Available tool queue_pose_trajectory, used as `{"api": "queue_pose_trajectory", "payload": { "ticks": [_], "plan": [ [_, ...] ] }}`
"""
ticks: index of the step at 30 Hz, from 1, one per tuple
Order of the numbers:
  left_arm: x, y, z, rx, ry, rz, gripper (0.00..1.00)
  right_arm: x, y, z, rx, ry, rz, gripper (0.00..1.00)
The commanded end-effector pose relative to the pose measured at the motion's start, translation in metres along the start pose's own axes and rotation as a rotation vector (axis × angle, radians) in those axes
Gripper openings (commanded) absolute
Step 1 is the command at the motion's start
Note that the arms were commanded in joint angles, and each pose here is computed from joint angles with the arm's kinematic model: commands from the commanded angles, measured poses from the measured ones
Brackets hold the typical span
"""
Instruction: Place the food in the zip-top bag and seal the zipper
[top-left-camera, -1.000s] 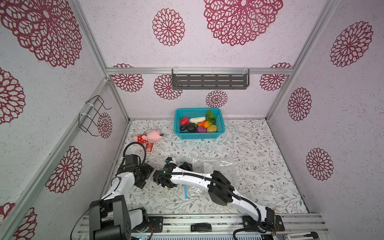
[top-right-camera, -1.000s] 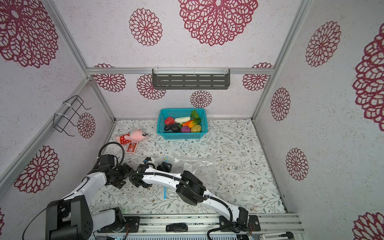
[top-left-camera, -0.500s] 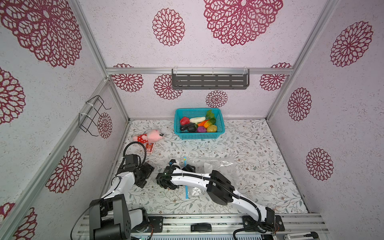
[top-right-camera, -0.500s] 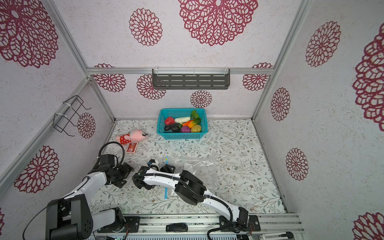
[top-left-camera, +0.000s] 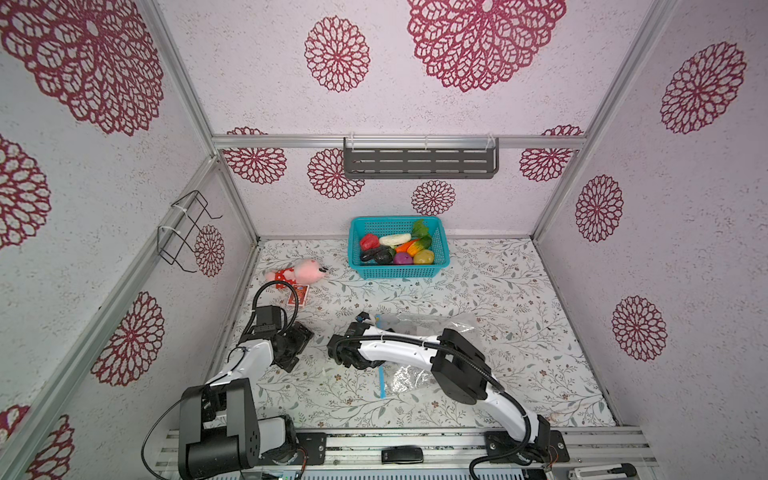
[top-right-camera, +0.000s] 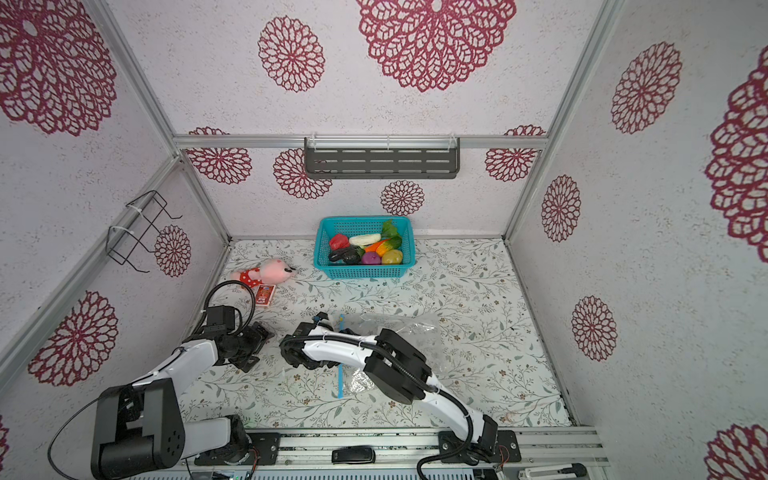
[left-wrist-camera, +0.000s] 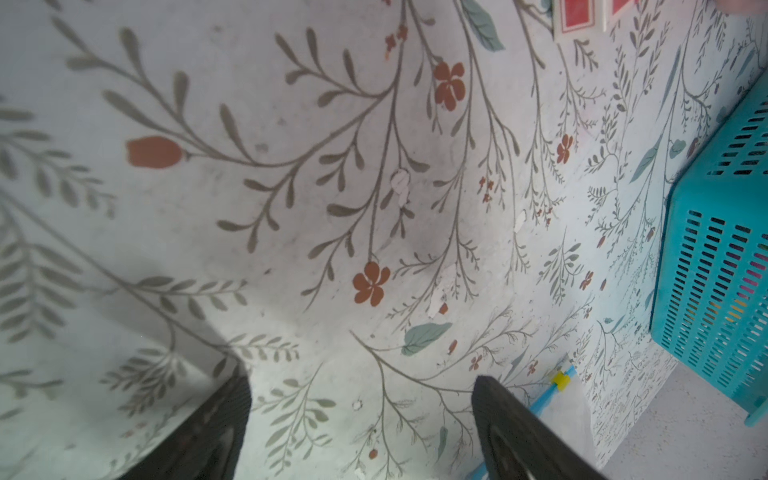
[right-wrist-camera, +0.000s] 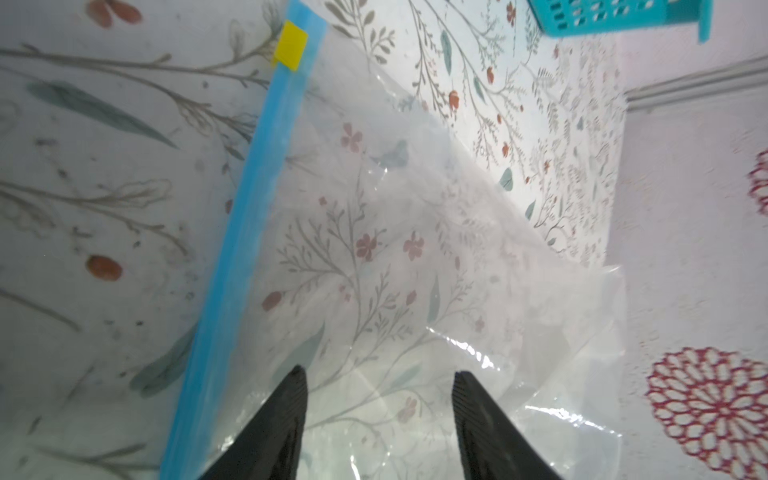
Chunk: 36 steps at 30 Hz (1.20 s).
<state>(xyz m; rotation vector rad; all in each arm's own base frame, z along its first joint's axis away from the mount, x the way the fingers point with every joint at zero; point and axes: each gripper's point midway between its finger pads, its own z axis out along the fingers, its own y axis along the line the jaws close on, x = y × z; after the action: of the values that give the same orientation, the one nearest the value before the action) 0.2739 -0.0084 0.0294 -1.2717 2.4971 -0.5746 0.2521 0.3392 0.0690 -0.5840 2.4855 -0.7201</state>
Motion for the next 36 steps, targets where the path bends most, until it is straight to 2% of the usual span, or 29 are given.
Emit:
{"api": "queue_pose_trajectory", "payload": {
  "ticks": [1,7,13,19,22,27,29,31,36],
  "plan": [
    [-0.001,-0.010,0.002,0.011,0.000,0.029,0.88,-0.008,-0.012,-0.006,-0.115,0.006,0.149,0.48],
    [0.005,-0.022,0.005,0.030,0.016,0.064,0.88,0.005,-0.005,0.003,-0.218,0.056,0.168,0.28],
    [0.029,-0.052,0.013,0.161,0.093,0.147,0.84,0.009,-0.005,0.007,-0.319,0.066,0.201,0.22],
    [0.044,-0.069,0.021,0.190,0.139,0.203,0.82,0.011,0.001,0.004,-0.455,0.057,0.227,0.07],
    [0.059,-0.085,0.024,0.251,0.185,0.250,0.80,0.013,0.003,0.004,-0.527,0.057,0.232,0.05],
    [0.097,-0.116,0.029,0.380,0.292,0.345,0.77,0.004,0.005,-0.017,-0.798,-0.042,0.279,0.05],
    [0.111,-0.125,0.033,0.419,0.337,0.370,0.75,0.002,-0.004,-0.021,-0.878,-0.077,0.312,0.15],
    [0.127,-0.134,0.037,0.457,0.395,0.390,0.72,0.003,-0.016,-0.020,-0.916,-0.096,0.340,0.24],
    [0.155,-0.152,0.049,0.491,0.495,0.439,0.63,0.020,-0.053,-0.005,-0.888,-0.088,0.375,0.36]
  ]
}}
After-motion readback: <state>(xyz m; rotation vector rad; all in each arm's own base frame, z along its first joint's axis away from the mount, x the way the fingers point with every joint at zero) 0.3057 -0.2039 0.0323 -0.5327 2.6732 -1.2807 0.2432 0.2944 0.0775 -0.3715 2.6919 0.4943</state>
